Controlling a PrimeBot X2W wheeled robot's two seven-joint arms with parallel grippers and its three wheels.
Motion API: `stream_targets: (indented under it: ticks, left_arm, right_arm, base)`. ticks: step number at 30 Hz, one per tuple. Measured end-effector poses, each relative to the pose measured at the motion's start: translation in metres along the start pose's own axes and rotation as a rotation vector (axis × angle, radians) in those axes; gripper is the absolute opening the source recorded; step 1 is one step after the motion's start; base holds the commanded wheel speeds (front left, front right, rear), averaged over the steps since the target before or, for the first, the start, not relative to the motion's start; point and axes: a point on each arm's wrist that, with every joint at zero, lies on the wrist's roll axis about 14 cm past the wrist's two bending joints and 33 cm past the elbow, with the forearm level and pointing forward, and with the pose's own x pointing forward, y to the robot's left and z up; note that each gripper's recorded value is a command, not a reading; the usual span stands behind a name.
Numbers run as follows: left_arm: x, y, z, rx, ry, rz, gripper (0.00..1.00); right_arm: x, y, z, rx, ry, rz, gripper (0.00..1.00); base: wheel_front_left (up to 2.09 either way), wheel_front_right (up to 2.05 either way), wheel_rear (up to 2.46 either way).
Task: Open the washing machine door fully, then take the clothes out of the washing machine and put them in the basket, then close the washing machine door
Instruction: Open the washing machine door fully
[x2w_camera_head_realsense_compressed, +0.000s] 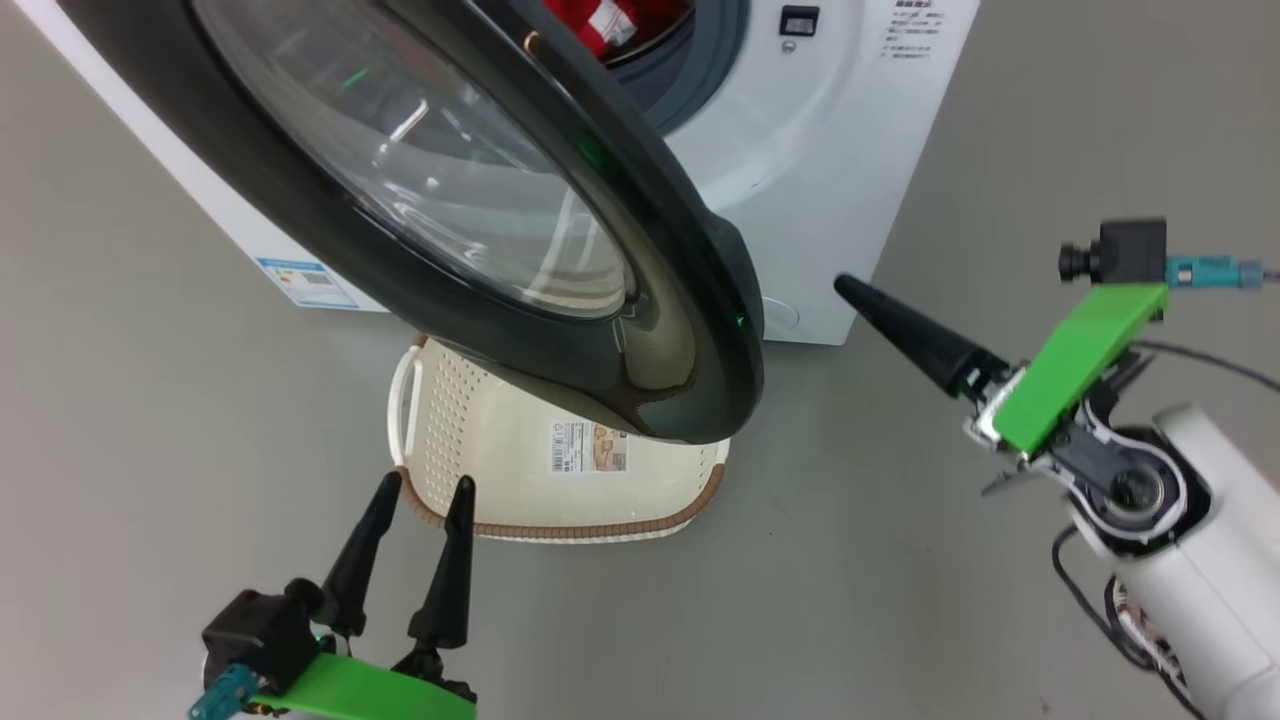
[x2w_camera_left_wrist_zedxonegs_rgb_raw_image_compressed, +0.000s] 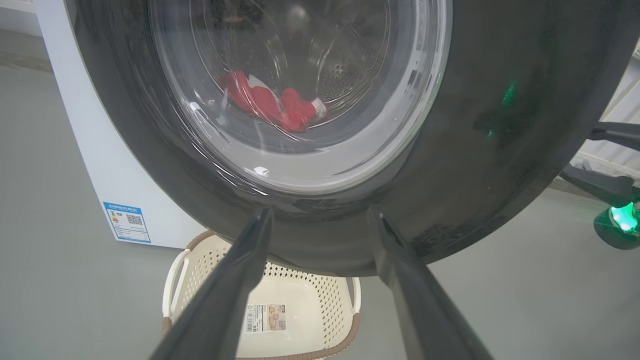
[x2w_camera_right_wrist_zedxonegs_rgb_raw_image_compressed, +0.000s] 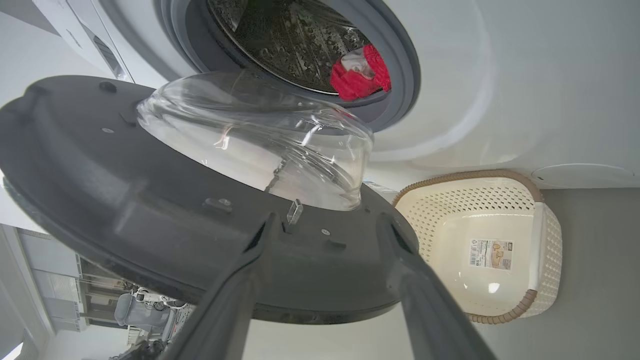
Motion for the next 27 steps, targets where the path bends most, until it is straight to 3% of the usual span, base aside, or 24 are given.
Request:
stream_targets:
  ticks: [15, 27]
  left_arm:
    - [0.003, -0.003, -0.002, -0.006, 0.003, -0.011, 1.00]
    - [0.006, -0.012, -0.007, 0.007, 0.019, -0.051, 1.00]
  right_arm:
    - [-0.063, -0.057, -0.028, 0.135, -0.138, -0.166, 1.00]
    - [-0.100, -0.079, -0.049, 0.140, -0.238, -0.267, 1.00]
  base:
    - [0.00, 0.00, 0.00]
    - [0.00, 0.00, 0.00]
